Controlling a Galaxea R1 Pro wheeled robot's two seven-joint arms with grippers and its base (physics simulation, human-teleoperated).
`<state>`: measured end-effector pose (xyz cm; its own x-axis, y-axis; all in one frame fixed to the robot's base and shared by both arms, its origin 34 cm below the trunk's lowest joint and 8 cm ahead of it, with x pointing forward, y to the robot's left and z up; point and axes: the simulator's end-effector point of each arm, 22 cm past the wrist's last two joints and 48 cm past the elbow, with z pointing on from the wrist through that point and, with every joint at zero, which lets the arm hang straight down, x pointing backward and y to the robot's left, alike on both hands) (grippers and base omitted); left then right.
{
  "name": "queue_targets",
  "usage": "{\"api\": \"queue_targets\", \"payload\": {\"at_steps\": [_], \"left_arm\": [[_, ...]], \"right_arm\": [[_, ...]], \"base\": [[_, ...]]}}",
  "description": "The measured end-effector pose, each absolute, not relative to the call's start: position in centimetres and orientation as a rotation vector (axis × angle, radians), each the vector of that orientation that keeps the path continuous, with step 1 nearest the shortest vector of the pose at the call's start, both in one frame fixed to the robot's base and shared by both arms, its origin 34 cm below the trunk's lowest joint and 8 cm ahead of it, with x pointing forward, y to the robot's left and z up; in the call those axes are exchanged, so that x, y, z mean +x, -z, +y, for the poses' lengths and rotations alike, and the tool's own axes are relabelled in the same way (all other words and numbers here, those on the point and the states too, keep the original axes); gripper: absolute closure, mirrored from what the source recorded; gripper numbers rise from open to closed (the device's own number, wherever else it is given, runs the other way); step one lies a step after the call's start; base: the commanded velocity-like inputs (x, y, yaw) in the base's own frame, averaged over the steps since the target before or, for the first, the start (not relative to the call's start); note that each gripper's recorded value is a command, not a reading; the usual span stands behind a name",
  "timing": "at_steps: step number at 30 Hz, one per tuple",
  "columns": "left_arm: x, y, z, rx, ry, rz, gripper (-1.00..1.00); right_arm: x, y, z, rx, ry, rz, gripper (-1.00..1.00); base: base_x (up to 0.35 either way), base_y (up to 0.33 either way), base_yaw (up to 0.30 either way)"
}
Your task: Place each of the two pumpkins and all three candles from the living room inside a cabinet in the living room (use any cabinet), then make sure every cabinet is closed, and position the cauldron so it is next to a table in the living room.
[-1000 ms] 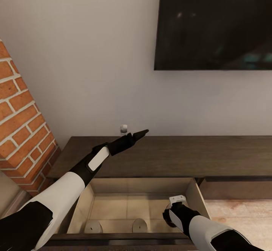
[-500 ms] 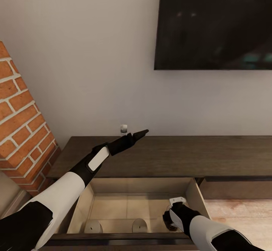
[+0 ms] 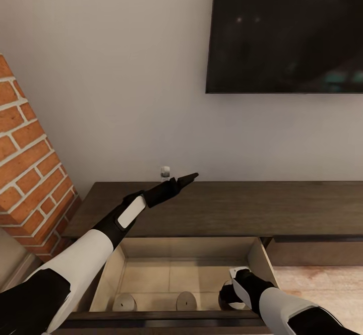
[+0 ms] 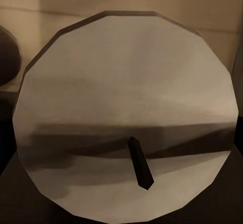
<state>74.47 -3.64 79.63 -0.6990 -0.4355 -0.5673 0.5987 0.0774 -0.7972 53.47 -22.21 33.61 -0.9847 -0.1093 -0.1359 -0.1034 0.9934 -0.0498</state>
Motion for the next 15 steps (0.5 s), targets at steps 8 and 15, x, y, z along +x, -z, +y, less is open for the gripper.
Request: {"api": "queue_targets", "payload": {"at_steps": [8,15], "left_arm": [[74.46,-79.59,-3.63,0.165,1.725,1.599,-1.00],[74.48,-79.55,-3.65,0.165,1.726,1.599,-1.00]], "right_arm": [[53.64,-33.66,-22.34,-0.162,0.082,2.991,1.00],[53.74,-33.67,-22.14,-0.172,0.079,2.988,1.00]], "base": [[0.000,0.000,0.000],[0.000,0.000,0.000]]}}
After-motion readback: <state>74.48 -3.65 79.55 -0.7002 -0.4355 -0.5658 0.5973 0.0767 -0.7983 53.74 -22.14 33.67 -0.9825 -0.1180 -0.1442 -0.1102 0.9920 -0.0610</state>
